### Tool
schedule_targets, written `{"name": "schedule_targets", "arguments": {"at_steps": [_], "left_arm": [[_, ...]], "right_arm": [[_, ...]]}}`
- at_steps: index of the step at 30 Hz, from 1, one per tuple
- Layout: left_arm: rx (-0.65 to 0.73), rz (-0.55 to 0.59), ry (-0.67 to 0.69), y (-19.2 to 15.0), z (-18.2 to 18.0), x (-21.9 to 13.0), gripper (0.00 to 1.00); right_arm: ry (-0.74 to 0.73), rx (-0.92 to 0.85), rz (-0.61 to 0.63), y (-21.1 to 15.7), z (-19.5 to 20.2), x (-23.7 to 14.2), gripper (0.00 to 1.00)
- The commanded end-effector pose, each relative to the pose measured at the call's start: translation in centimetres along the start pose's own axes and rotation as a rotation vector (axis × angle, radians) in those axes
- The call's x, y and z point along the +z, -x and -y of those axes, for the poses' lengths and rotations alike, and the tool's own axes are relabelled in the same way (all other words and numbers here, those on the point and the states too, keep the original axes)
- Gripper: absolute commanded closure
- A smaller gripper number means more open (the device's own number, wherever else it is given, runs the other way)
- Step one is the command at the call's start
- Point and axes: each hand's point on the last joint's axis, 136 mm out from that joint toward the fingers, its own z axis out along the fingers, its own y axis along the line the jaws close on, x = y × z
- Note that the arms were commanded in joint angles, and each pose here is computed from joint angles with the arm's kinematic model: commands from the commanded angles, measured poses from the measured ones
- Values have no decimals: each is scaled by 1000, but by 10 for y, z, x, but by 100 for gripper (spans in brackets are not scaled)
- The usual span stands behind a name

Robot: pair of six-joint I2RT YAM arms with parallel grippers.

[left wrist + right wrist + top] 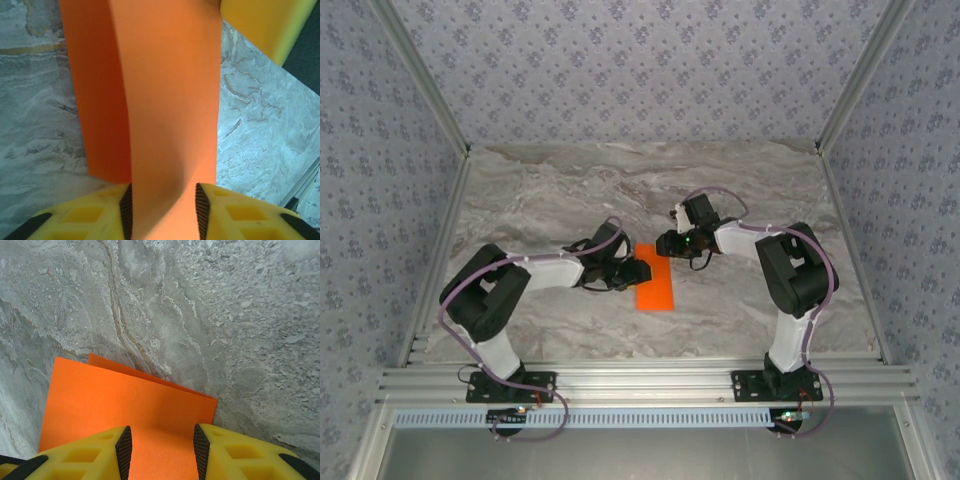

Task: Fold a paper plane with a square sheet of paper (fold left side to right side)
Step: Third fold the triangle at the center of the table.

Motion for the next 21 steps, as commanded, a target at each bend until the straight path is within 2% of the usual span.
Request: {"name": "schedule_targets", "arguments": {"at_steps": [1, 7, 12, 16, 21], "left_arm": [[21, 24, -29, 3, 15, -10, 68], [5, 34, -25, 3, 15, -13, 89], [-41, 53, -50, 5, 19, -12, 96], [-69, 67, -81, 7, 23, -13, 98], [-90, 63, -99, 7, 26, -12, 98]], "right_arm": [[-22, -19, -9, 0, 1, 1, 58], [8, -82, 66, 14, -13, -16, 52], [-7, -208, 221, 27, -29, -60, 32], [-32, -310, 274, 1, -33, -90, 27], [-31, -492, 291, -60, -54, -103, 19]]}}
